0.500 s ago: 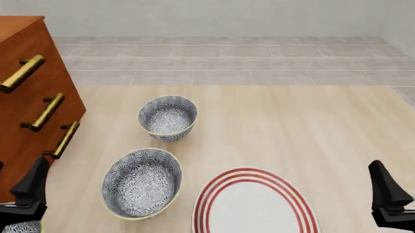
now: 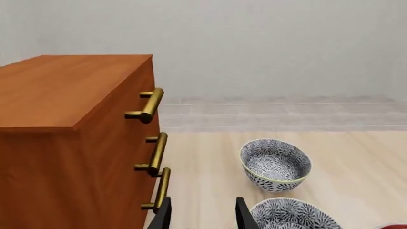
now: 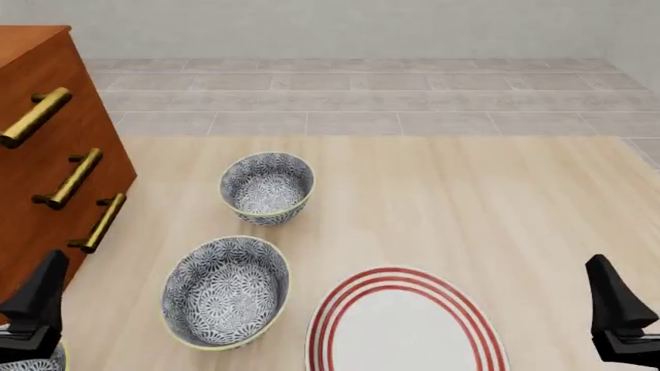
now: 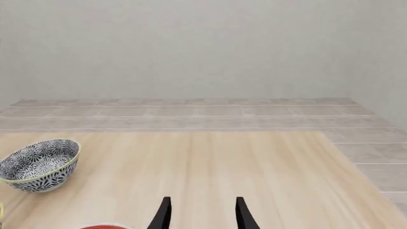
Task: Put the bowl at the front on the plate.
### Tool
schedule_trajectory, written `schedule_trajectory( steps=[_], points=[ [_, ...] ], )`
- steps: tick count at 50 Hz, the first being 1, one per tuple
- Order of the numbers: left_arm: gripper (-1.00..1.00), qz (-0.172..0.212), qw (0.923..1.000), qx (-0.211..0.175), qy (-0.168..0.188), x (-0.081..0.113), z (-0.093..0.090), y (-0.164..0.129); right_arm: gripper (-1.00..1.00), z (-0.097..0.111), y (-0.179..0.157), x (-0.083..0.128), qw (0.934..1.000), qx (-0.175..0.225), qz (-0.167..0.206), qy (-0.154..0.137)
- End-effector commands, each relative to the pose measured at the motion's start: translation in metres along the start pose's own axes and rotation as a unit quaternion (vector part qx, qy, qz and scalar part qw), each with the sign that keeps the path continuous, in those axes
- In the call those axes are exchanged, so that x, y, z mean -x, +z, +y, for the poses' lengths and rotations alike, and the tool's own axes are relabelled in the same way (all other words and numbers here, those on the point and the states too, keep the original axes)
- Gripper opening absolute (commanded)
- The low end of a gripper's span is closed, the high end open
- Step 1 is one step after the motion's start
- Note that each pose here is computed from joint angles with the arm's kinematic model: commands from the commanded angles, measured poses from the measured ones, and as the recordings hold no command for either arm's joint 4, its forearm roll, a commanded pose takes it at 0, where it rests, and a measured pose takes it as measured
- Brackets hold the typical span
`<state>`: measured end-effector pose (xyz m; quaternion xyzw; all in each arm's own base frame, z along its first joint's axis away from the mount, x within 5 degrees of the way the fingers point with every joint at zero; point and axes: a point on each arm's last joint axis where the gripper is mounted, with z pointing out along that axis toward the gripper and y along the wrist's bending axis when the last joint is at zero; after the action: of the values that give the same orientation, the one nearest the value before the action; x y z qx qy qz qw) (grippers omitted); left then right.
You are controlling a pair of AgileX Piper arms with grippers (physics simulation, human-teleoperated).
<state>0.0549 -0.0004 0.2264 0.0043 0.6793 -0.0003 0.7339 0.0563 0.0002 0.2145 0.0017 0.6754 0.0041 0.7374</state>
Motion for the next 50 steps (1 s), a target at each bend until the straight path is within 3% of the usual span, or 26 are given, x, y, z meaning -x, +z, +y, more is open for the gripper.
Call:
schedule_trajectory(
  steps=[1, 9, 12, 18, 27, 38, 43, 50],
  points=[
    [1.0, 0.018, 0.9996, 0.0, 0.02, 0.021, 0.0, -0.005, 1.0, 0.0, 0.0, 0.0, 1.0, 0.0, 0.0, 0.004],
    [1.0, 0.05, 0.9981, -0.006, 0.035, 0.044, 0.0, -0.004, 1.0, 0.0, 0.0, 0.0, 1.0, -0.001, 0.002, 0.004],
    [1.0, 0.088, 0.9956, -0.009, 0.029, 0.045, 0.0, -0.001, 1.0, 0.0, 0.0, -0.001, 1.0, -0.001, 0.003, 0.002],
    [1.0, 0.127, 0.9915, -0.011, 0.025, 0.051, 0.0, -0.002, 1.0, 0.0, 0.001, -0.001, 1.0, 0.0, 0.005, 0.0],
    [1.0, 0.158, 0.9873, -0.007, 0.016, 0.057, 0.0, -0.01, 1.0, 0.0, 0.001, -0.001, 1.0, 0.001, 0.006, -0.003],
    [1.0, 0.212, 0.9771, 0.014, 0.011, 0.03, 0.002, -0.014, 1.0, 0.0, 0.001, -0.001, 1.0, -0.001, 0.006, -0.001],
    [1.0, 0.219, 0.9756, 0.014, 0.008, 0.027, 0.001, -0.021, 1.0, 0.0, 0.001, -0.001, 1.0, -0.001, 0.006, -0.001],
    [1.0, 0.253, 0.9671, 0.026, 0.005, 0.014, 0.002, -0.019, 1.0, 0.0, 0.002, -0.001, 1.0, -0.001, 0.005, 0.002]
  ],
)
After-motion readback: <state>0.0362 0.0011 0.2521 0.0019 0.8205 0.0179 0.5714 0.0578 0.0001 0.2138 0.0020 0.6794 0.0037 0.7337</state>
